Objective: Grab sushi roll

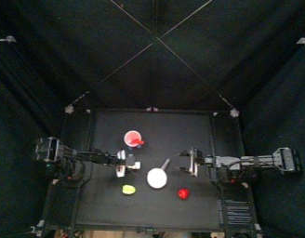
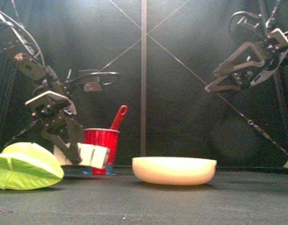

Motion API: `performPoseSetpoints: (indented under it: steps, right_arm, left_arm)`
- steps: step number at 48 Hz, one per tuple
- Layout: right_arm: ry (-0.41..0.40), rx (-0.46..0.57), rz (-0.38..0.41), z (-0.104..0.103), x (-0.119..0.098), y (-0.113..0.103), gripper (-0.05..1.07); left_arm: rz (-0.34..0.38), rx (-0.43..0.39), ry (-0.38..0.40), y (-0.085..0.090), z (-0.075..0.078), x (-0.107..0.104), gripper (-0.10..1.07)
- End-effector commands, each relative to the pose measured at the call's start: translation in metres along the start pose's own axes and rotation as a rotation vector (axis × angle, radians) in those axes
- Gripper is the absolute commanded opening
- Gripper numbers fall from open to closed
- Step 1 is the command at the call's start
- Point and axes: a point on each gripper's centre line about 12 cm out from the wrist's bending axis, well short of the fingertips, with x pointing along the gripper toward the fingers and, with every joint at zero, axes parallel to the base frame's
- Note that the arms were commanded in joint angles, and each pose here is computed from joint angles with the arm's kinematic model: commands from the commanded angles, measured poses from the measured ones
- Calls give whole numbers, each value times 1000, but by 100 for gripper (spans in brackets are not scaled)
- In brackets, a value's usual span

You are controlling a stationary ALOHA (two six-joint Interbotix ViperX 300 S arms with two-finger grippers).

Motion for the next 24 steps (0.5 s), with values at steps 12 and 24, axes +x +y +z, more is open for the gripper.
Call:
performPoseSetpoints:
  steps: [12, 24]
  right_arm:
    - [-18, 3, 2, 5, 0, 1, 100]
    - [-20, 3, 2, 5, 0, 1, 99]
  left_arm:
    - [-5, 21, -73, -4, 18, -11, 56]
    - [-4, 21, -78, -4, 20, -11, 56]
